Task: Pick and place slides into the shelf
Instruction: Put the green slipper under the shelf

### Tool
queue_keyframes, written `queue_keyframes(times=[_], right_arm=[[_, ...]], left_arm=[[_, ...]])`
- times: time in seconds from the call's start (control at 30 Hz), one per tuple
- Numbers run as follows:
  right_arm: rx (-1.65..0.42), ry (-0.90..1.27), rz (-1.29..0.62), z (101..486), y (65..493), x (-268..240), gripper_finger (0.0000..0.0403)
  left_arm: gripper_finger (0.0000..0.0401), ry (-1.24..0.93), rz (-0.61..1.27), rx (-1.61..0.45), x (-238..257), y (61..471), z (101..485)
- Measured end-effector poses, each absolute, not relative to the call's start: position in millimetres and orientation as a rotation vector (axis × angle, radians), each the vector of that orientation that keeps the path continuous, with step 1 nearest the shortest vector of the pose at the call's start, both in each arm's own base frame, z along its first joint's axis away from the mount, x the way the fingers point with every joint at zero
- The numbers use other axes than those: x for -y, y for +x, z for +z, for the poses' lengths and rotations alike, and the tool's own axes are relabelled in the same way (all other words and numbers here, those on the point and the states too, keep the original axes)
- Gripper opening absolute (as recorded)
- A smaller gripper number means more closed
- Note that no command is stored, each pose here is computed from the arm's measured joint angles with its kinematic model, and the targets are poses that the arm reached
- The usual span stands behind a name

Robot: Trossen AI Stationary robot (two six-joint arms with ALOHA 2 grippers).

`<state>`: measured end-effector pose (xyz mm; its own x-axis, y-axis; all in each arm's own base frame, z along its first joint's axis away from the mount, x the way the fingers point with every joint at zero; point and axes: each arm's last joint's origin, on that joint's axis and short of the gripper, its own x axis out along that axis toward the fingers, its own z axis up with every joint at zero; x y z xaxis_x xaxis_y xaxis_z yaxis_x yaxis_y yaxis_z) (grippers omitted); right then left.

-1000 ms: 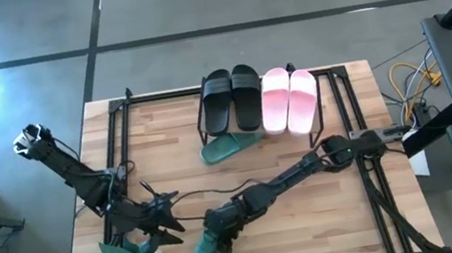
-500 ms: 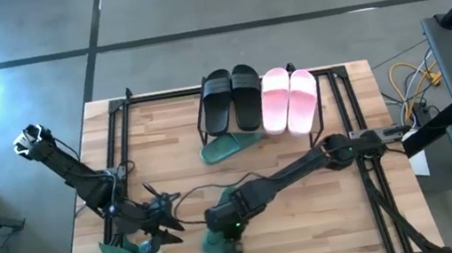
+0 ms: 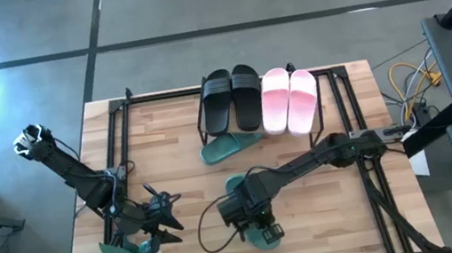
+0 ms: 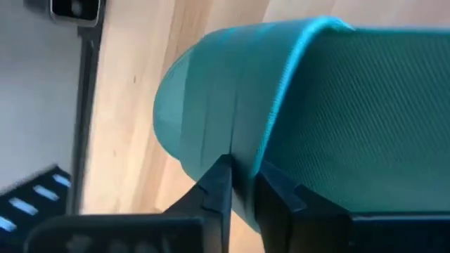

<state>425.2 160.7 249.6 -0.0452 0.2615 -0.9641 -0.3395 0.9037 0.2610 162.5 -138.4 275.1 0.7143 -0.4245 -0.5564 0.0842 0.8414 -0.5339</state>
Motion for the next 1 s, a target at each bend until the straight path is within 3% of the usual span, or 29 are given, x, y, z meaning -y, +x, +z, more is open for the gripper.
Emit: queue_keyframes(times=[0.2,0.4,0.5,0.63,0.77,0.87,1.0], right_arm=[[-1.639,0.009,0.389,226,427,-162,0.0104],[-1.652,0.053,0.318,227,425,-162,0.0179],[-1.631,0.052,0.096,239,421,-158,0.0198],[-1.476,0.227,-0.149,277,410,-163,0.0200],[-1.283,0.569,-0.036,297,421,-185,0.0180],[-1.203,0.673,0.048,287,438,-199,0.0156],[-1.244,0.675,0.055,250,454,-206,0.0122]], left_arm=[[0.0164,-0.481,-0.302,-0.719,138,163,275],[0.0164,-0.450,-0.270,-0.734,136,161,273],[0.0164,-0.433,-0.246,-0.751,135,160,270],[0.0164,-0.419,-0.223,-0.754,134,160,269],[0.0164,-0.387,-0.226,-0.761,133,159,268],[0.0164,-0.387,-0.225,-0.759,133,159,268],[0.0164,-0.390,-0.227,-0.761,133,159,268]])
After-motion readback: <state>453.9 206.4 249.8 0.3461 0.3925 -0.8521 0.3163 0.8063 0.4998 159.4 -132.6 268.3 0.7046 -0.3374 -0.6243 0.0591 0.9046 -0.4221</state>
